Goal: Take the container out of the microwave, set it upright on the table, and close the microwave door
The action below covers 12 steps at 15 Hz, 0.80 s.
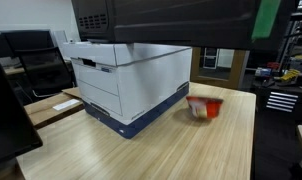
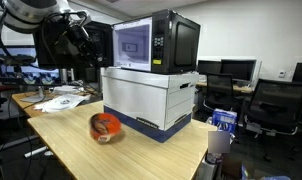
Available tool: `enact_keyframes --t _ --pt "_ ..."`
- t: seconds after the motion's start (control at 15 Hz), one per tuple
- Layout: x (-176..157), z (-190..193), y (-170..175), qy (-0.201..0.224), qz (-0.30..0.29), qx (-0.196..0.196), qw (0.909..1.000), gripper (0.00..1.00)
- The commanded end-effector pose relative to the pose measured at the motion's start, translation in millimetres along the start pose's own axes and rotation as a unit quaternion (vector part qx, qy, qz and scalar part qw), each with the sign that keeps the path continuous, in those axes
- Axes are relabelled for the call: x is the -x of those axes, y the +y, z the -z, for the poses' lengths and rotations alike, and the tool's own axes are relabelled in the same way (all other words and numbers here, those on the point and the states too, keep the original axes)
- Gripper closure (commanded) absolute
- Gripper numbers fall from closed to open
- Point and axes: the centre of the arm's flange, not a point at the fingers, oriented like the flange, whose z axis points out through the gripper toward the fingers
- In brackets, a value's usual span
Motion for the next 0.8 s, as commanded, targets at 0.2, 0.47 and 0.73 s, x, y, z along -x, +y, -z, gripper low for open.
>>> enact_keyframes --t 0.2,0.47,0.73 --pt "-12.9 5.5 10.7 -0.055 -0.095 -0.021 0.9937 0.13" --pt "-18.0 4.5 22.7 -0.115 -0.18 -0.065 0.9748 0.0" --pt "-18.7 12.2 38.0 -0.144 -0.24 -0.091 0.9559 0.0"
